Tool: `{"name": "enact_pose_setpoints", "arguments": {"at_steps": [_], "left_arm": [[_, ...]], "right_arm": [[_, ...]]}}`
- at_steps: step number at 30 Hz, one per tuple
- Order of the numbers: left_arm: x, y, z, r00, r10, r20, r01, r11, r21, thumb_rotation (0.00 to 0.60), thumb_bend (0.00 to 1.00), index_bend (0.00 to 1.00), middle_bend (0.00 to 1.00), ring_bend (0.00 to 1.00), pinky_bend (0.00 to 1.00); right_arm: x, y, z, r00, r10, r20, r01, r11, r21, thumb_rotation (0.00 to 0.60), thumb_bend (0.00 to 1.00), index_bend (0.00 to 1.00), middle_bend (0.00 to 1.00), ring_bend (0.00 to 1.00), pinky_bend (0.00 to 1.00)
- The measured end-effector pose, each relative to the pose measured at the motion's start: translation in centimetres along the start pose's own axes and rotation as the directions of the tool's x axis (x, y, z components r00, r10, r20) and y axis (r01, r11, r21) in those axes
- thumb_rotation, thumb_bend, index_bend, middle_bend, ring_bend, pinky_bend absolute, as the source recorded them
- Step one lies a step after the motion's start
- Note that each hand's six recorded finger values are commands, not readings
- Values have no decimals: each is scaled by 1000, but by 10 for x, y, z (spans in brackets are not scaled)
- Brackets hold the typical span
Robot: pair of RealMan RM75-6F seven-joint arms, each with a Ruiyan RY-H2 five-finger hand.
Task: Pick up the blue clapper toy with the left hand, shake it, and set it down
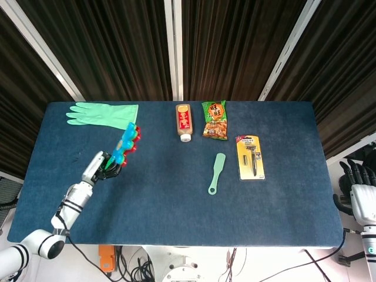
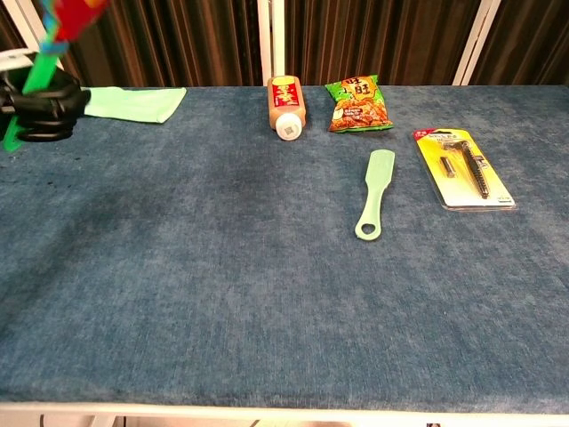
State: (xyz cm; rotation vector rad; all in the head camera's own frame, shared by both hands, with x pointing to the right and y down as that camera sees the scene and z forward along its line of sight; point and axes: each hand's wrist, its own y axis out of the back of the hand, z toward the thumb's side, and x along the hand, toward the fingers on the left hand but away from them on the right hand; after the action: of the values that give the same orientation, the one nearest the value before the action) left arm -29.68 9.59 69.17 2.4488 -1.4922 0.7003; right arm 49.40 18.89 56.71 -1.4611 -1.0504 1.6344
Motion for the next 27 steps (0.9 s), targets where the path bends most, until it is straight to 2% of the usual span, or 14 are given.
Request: {"name": "enact_pose_setpoints", "arguments": {"at_steps": [3, 4, 6, 8, 11, 14, 16, 17, 19, 20, 21, 23, 24, 27], "left_arm": [[0, -1, 2, 1000, -8, 1, 8, 978, -206, 600, 656, 1000, 1000, 1000, 1000], [0, -1, 2, 1000, -11, 2, 11, 970, -244, 600, 656, 1000, 1000, 1000, 1000], [0, -1, 1, 1000, -20, 5, 21, 956, -293, 600, 655, 1000, 1000, 1000, 1000], [0, -2, -1, 1000, -30, 8, 31, 956, -292, 600, 655, 1000, 1000, 1000, 1000], [-1, -5, -5, 998, -55, 8, 56, 976, -209, 600, 653, 1000, 1000, 1000, 1000], [-1, -10, -10, 996, -87, 2, 87, 996, -28, 600, 651, 1000, 1000, 1000, 1000], [-2, -14, -13, 994, -109, -6, 109, 982, 155, 600, 650, 1000, 1000, 1000, 1000], [-2, -16, -15, 993, -118, -10, 117, 962, 246, 600, 649, 1000, 1000, 1000, 1000], [-2, -20, -18, 990, -137, -21, 131, 873, 469, 600, 649, 1000, 1000, 1000, 1000], [-2, -21, -19, 989, -142, -27, 133, 818, 560, 600, 649, 1000, 1000, 1000, 1000], [-2, -22, -21, 988, -149, -34, 133, 731, 670, 600, 649, 1000, 1000, 1000, 1000], [-2, -24, -23, 987, -157, -45, 130, 585, 801, 600, 648, 1000, 1000, 1000, 1000], [-2, -25, -24, 986, -161, -53, 126, 491, 862, 600, 648, 1000, 1000, 1000, 1000], [-1, -27, -27, 983, -168, -70, 118, 303, 946, 600, 645, 1000, 1000, 1000, 1000]], "right_arm": [[0, 1, 0, 1000, -2, 0, 2, 1000, 1, 600, 287, 0, 16, 0, 0], [0, 1, 0, 1000, -3, 1, 3, 1000, 2, 600, 288, 0, 17, 0, 0], [0, 2, -1, 1000, -6, 3, 6, 1000, 3, 600, 288, 0, 18, 0, 0], [0, 2, -1, 1000, -5, 4, 5, 1000, 3, 600, 288, 0, 18, 0, 0], [0, 0, -1, 1000, 3, 7, -3, 1000, 4, 600, 288, 0, 18, 0, 0], [0, -1, -1, 1000, 12, 10, -12, 1000, 6, 600, 287, 0, 18, 0, 0], [0, -1, -1, 1000, 12, 12, -12, 1000, 5, 600, 288, 0, 18, 0, 0], [0, 0, -2, 1000, 12, 13, -12, 1000, 4, 600, 288, 0, 18, 0, 0], [0, 0, -3, 1000, 10, 17, -10, 1000, 2, 600, 287, 0, 17, 0, 0], [0, 1, -4, 1000, 9, 19, -9, 1000, 1, 600, 287, 0, 17, 0, 0], [0, 1, -5, 1000, 9, 20, -9, 1000, 0, 600, 288, 0, 17, 0, 0], [0, 1, -6, 1000, 9, 23, -9, 1000, 0, 600, 288, 0, 17, 0, 0], [0, 1, -7, 1000, 9, 24, -9, 1000, 0, 600, 288, 0, 17, 0, 0], [0, 1, -7, 1000, 8, 23, -8, 1000, -1, 600, 288, 0, 18, 0, 0]]}}
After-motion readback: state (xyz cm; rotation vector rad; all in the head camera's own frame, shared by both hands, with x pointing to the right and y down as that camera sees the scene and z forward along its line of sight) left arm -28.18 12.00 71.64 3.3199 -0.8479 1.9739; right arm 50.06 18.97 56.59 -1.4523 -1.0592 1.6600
